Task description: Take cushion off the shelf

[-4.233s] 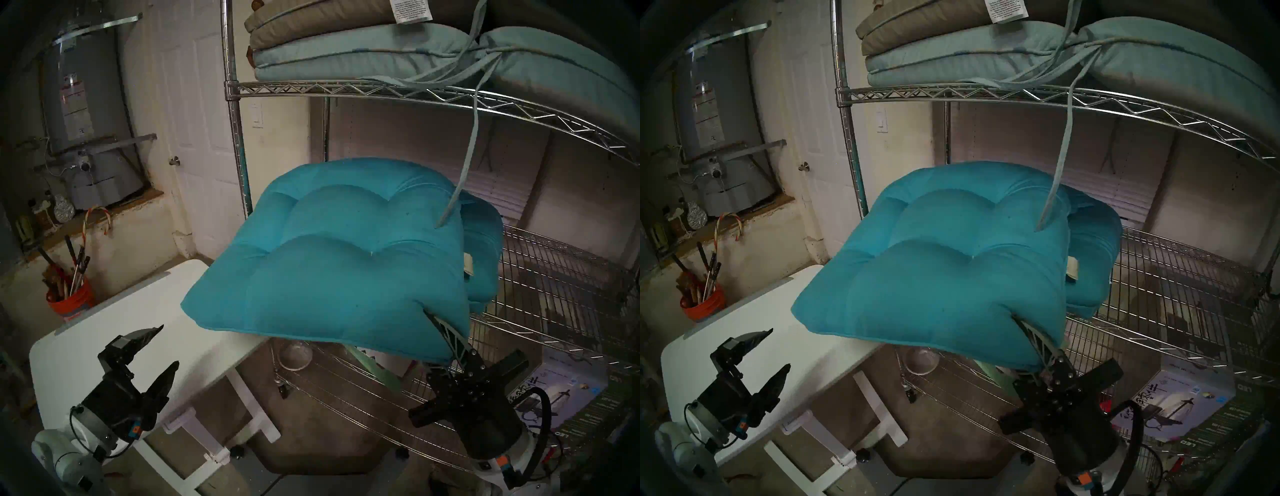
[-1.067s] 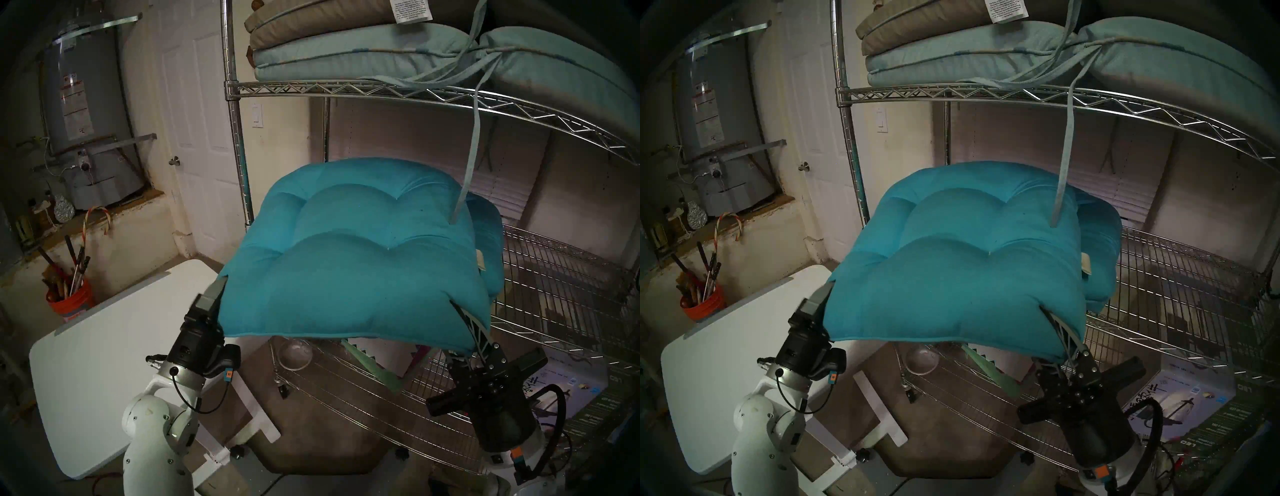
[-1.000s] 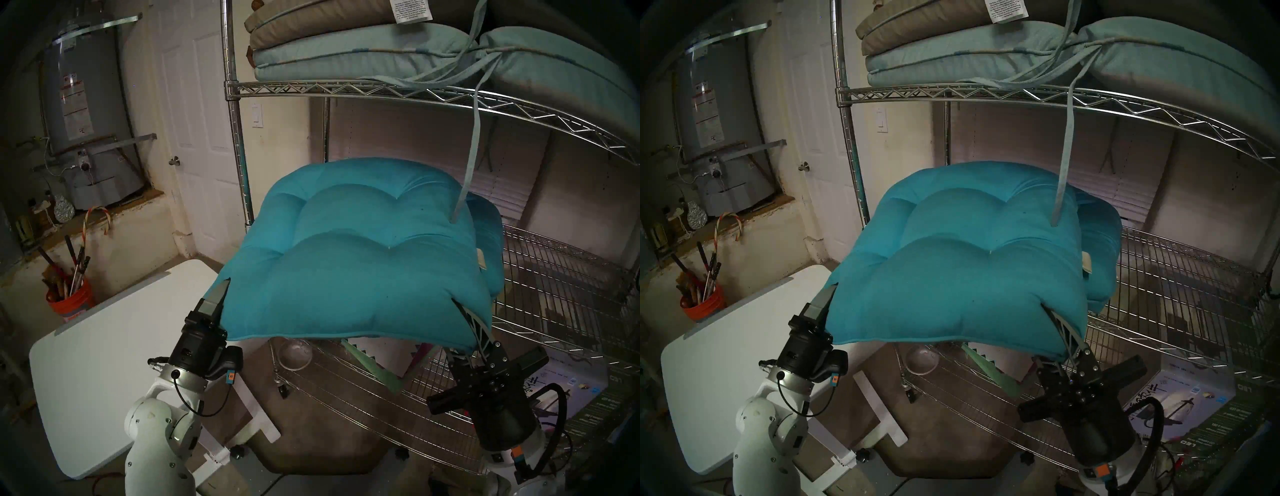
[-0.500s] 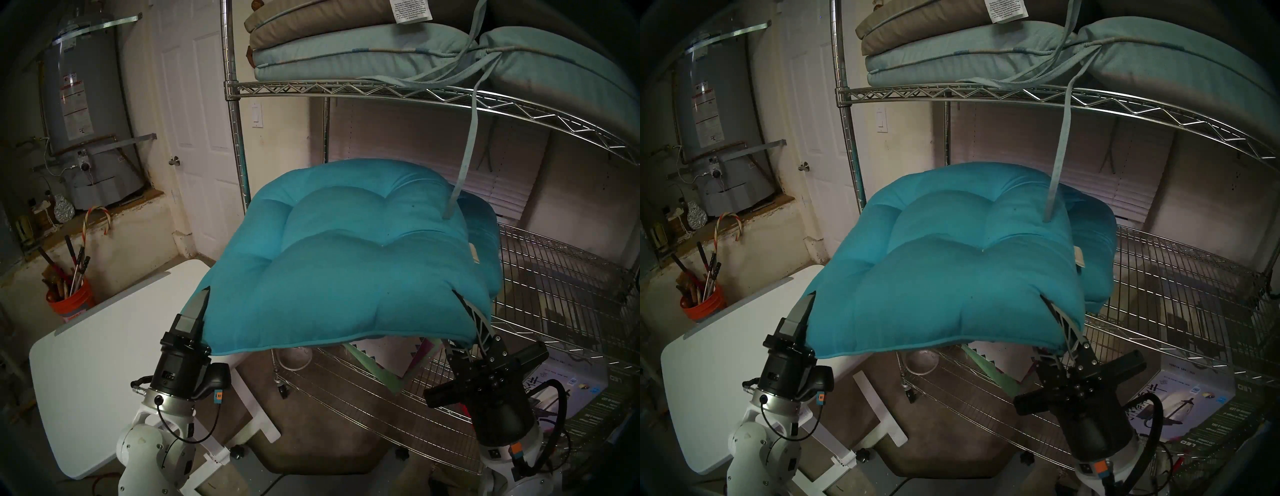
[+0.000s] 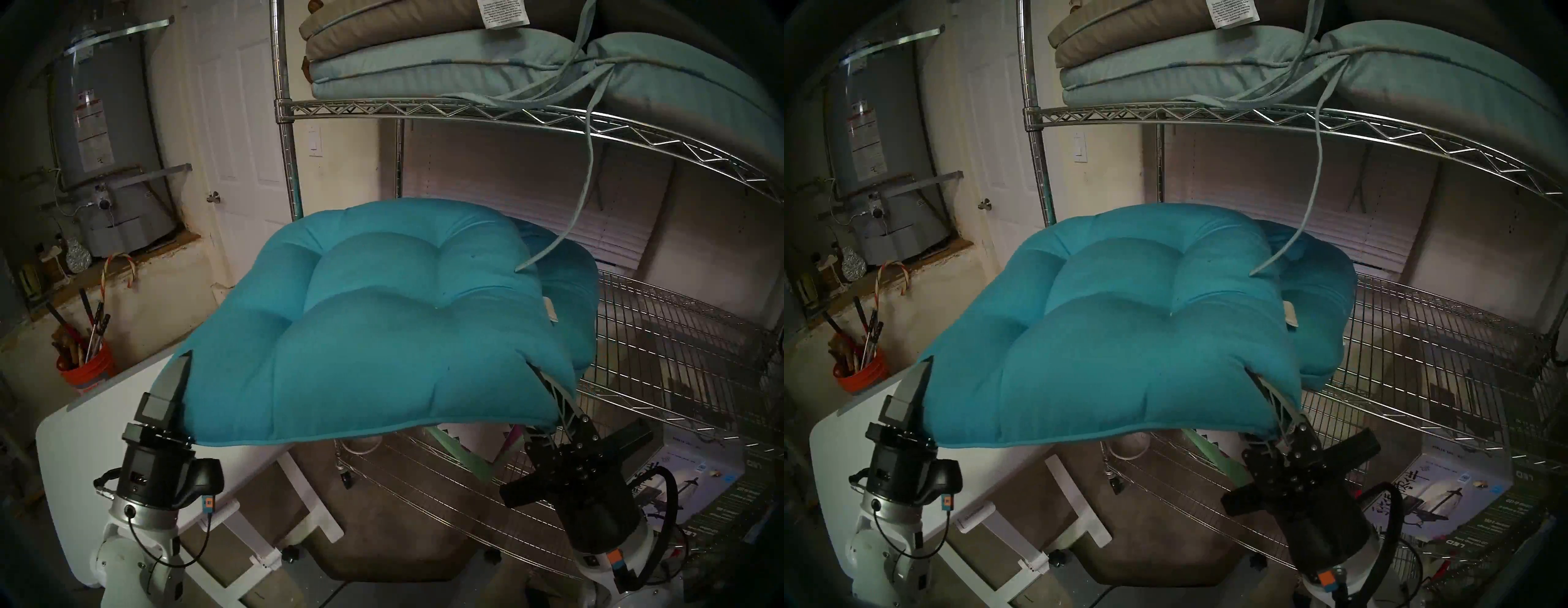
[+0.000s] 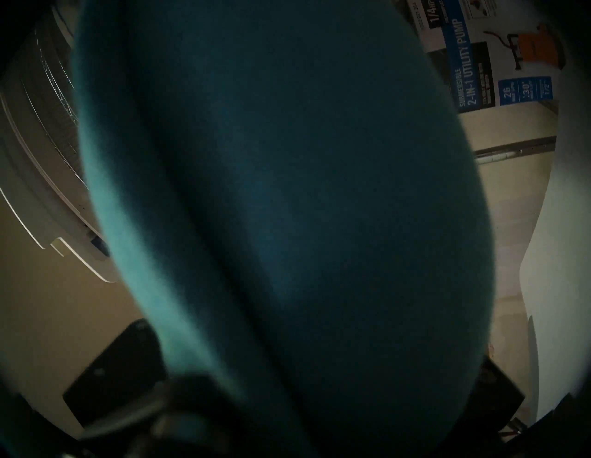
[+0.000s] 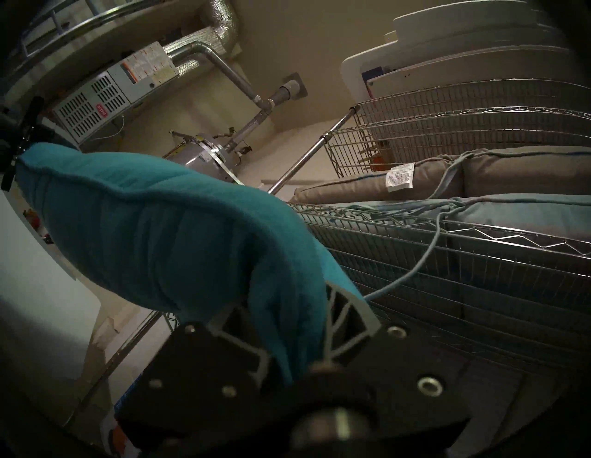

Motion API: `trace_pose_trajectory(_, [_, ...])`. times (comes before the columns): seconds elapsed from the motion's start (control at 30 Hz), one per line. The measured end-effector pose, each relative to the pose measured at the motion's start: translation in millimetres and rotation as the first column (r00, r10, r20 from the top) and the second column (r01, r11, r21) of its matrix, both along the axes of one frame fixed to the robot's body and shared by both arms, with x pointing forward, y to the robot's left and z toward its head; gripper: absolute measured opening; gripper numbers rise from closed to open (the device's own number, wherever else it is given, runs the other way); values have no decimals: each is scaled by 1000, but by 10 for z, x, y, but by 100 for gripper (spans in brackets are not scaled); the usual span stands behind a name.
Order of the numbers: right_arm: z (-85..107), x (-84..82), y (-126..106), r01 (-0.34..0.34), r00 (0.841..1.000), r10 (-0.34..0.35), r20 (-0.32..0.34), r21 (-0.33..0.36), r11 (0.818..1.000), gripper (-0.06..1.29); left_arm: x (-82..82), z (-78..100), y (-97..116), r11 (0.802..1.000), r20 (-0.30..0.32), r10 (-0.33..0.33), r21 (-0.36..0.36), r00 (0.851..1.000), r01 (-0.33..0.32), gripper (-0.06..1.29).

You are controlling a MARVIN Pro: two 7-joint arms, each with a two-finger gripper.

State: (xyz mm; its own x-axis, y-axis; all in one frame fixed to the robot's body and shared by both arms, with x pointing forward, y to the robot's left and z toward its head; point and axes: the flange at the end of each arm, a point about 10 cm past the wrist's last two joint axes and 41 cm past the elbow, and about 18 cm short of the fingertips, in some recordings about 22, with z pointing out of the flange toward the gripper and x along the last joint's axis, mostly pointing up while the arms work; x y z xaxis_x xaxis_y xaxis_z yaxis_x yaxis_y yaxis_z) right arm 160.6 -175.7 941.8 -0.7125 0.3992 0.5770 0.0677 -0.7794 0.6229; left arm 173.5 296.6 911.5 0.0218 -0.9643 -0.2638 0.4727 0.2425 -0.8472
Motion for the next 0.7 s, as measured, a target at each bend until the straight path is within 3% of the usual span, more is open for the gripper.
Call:
trace_pose_trajectory(0.27, [1,-8,55,-24,1000,24,0,5,1000,22,-318,116,132,999,18,24,20,1000,-25,56])
trace_pose_trajectory(0.7, [-21,-34,182,-83,996,83,-11,-18,996,22,-984,180,348,996,-4,89,15,996,-89,53])
